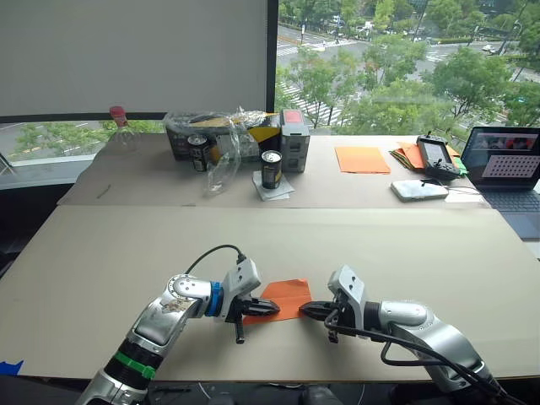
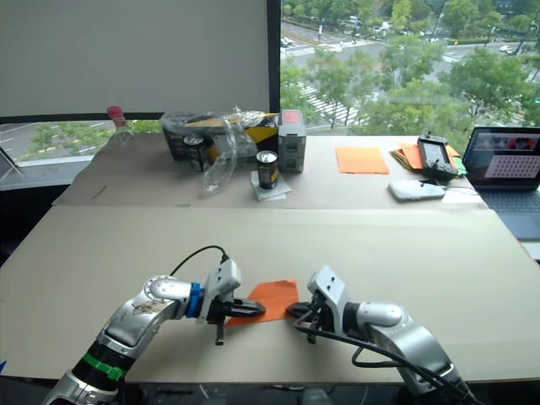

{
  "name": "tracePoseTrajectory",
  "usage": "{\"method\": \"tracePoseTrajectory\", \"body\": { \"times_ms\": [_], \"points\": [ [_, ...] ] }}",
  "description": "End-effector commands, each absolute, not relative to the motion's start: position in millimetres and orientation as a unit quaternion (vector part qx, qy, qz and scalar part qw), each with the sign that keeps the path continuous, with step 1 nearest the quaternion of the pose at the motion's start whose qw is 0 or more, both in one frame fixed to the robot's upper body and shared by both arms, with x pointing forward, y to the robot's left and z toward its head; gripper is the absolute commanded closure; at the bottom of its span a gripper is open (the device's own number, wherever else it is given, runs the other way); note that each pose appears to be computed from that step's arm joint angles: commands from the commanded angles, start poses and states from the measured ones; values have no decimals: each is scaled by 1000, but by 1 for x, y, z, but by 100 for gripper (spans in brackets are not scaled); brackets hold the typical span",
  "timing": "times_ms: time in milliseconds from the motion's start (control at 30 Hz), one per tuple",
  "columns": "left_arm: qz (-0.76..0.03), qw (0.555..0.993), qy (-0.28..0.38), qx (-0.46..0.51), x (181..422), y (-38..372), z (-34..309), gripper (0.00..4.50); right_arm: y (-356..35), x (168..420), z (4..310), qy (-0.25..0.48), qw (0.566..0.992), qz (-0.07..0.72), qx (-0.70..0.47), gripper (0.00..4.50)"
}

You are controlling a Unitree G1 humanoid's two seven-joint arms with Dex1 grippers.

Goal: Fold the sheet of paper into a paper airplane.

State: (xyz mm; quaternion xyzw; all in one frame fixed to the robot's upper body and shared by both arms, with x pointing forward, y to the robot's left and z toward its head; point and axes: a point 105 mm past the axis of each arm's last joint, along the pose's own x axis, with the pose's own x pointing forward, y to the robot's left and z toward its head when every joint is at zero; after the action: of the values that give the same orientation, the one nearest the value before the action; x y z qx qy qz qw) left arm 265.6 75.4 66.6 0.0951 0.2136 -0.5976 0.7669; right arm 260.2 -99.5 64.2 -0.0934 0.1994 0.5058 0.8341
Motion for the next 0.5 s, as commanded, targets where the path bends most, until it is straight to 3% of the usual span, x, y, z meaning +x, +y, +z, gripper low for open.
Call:
{"method": "tracePoseTrajectory", "body": {
  "times_ms": [33, 167, 400, 500],
  "points": [
    [-553, 795, 237, 80, 262, 83, 62, 450, -112, 269, 57, 221, 847, 476, -88, 446],
    [-523, 809, 253, 89, 260, 92, 61, 450, -118, 281, 79, 190, 857, 473, -69, 446],
    [-503, 824, 252, 73, 259, 91, 63, 450, -130, 310, 111, 174, 866, 467, -37, 223],
    [-499, 826, 250, 72, 259, 89, 64, 450, -134, 317, 108, 195, 863, 466, -18, 223]
  ]
}}
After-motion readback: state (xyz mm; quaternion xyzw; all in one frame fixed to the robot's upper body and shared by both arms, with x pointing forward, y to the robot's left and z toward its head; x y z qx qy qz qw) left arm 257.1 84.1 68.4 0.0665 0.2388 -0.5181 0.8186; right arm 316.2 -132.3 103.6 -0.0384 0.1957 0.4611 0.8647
